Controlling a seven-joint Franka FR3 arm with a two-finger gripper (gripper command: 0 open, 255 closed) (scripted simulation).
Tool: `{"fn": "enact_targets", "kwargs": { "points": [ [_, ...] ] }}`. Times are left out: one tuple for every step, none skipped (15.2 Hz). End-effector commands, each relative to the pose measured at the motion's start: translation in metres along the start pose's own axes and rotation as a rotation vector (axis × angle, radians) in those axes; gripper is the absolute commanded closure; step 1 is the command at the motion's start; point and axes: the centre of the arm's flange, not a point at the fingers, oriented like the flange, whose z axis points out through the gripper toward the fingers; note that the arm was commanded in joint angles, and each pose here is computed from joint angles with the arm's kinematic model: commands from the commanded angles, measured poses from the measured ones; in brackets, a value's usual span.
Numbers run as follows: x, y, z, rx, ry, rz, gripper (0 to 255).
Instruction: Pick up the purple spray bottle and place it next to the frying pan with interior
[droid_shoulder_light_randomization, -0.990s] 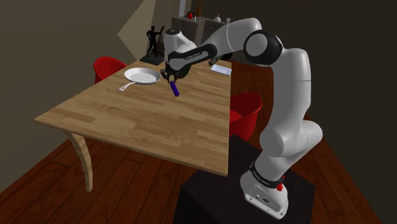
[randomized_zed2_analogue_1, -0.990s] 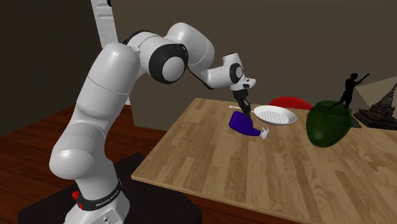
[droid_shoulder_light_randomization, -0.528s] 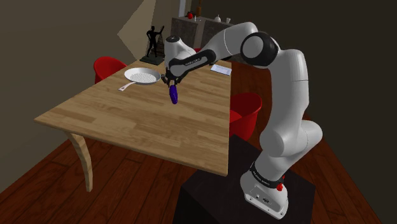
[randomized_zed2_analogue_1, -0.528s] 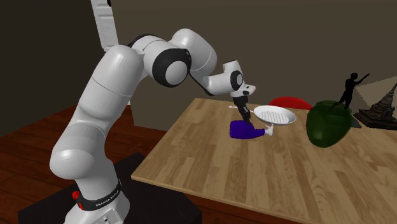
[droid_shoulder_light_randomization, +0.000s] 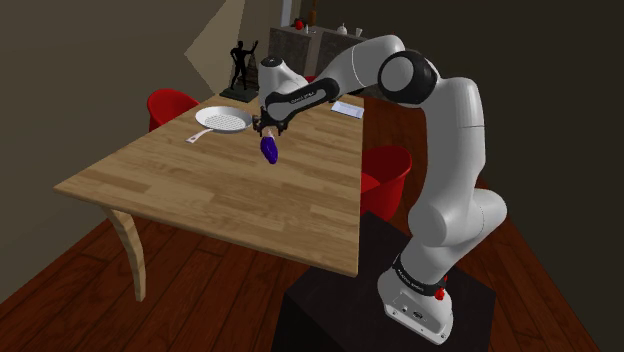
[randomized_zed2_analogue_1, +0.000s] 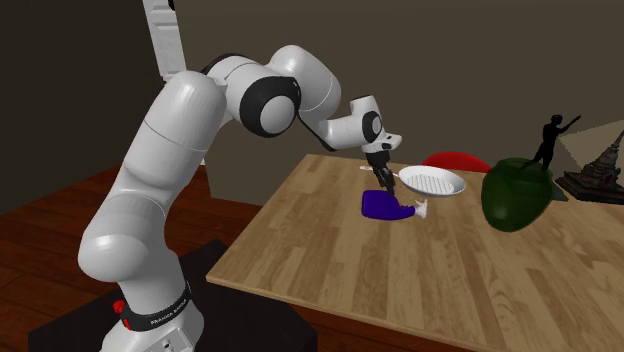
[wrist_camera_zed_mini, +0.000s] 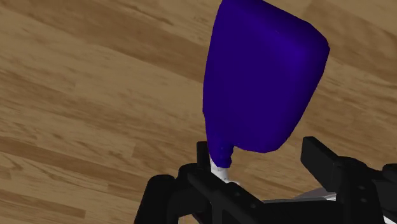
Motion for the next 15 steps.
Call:
{"fn": "enact_targets", "kwargs": {
  "points": [
    [0.0,0.0,0.0,0.0,0.0,0.0,0],
    [0.0,0.0,0.0,0.0,0.0,0.0,0],
    [0.0,0.0,0.0,0.0,0.0,0.0,0],
    [0.0,0.0,0.0,0.0,0.0,0.0,0],
    [0.0,0.0,-0.013,0.0,0.0,0.0,0],
    [0.0,0.0,-0.026,0.0,0.0,0.0,0],
    [0.0,0.0,-0.04,0.0,0.0,0.0,0],
    [0.0,0.0,-0.05,0.0,0.0,0.0,0],
    [0.0,0.0,-0.05,0.0,0.0,0.0,0],
    [0.0,0.0,-0.05,0.0,0.0,0.0,0],
    [0.0,0.0,-0.05,0.0,0.0,0.0,0],
    [0.0,0.0,-0.05,0.0,0.0,0.0,0],
    [0.0,0.0,-0.05,0.0,0.0,0.0,0],
    [0.0,0.0,-0.05,0.0,0.0,0.0,0],
    [0.0,0.0,-0.05,0.0,0.0,0.0,0]
  ]
}}
